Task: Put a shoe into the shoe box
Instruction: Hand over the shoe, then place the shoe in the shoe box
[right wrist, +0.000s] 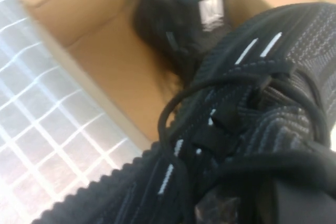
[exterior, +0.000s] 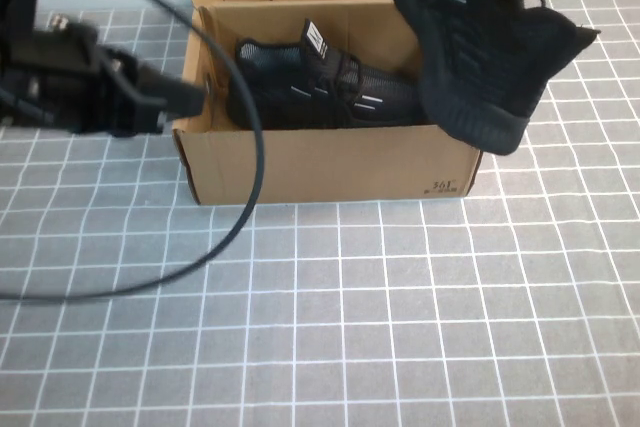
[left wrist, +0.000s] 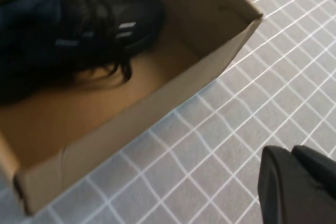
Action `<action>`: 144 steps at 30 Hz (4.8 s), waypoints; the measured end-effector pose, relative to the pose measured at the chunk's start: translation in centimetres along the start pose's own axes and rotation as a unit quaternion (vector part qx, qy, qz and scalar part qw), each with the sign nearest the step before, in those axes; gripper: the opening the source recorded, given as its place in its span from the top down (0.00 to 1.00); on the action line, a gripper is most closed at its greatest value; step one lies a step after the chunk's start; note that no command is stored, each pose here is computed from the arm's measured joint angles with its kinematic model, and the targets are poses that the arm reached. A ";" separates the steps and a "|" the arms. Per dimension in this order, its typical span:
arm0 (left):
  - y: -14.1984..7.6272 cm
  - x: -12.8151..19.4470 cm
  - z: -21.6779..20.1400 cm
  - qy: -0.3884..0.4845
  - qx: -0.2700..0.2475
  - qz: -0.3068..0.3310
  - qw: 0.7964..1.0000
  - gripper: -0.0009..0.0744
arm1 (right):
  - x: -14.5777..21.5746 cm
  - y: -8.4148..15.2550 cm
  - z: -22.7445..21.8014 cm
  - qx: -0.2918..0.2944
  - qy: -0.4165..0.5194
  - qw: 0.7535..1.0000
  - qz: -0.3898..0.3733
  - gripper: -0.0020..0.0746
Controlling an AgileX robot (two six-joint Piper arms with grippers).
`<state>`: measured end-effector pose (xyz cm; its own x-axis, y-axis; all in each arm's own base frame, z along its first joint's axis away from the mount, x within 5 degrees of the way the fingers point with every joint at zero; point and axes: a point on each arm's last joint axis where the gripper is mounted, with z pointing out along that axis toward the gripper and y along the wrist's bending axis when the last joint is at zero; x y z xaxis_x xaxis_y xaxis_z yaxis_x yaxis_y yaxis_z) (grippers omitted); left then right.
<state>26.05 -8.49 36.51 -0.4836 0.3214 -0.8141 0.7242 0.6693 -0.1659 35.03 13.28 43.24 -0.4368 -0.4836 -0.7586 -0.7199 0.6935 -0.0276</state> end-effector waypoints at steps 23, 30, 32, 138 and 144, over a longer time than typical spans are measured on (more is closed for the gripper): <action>0.7 -10.1 4.3 -0.031 0.136 0.213 0.967 0.39 | -1.0 3.4 1.1 -0.135 -0.042 0.938 -0.315 0.94; -1.6 -9.9 5.5 -0.011 0.157 0.289 0.944 0.33 | -1.8 7.7 0.9 -0.153 -0.036 0.913 -0.377 0.94; -1.4 -9.9 5.7 -0.009 0.157 0.294 0.943 0.32 | -2.0 8.4 0.7 -0.156 -0.039 0.907 -0.390 0.94; 4.2 -6.1 22.8 0.112 0.027 0.453 0.884 0.96 | 13.9 10.3 -13.3 0.135 0.100 0.985 0.037 0.99; 4.7 -4.9 24.2 0.125 0.038 0.448 0.885 0.96 | 13.9 10.4 -13.2 0.133 0.098 0.986 0.038 0.99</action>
<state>43.76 -23.16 26.25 0.2139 0.8444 -0.4911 0.8984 0.0273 0.4382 14.35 6.70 41.06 -0.5987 -0.5010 -0.6249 -0.5263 0.8342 -0.1647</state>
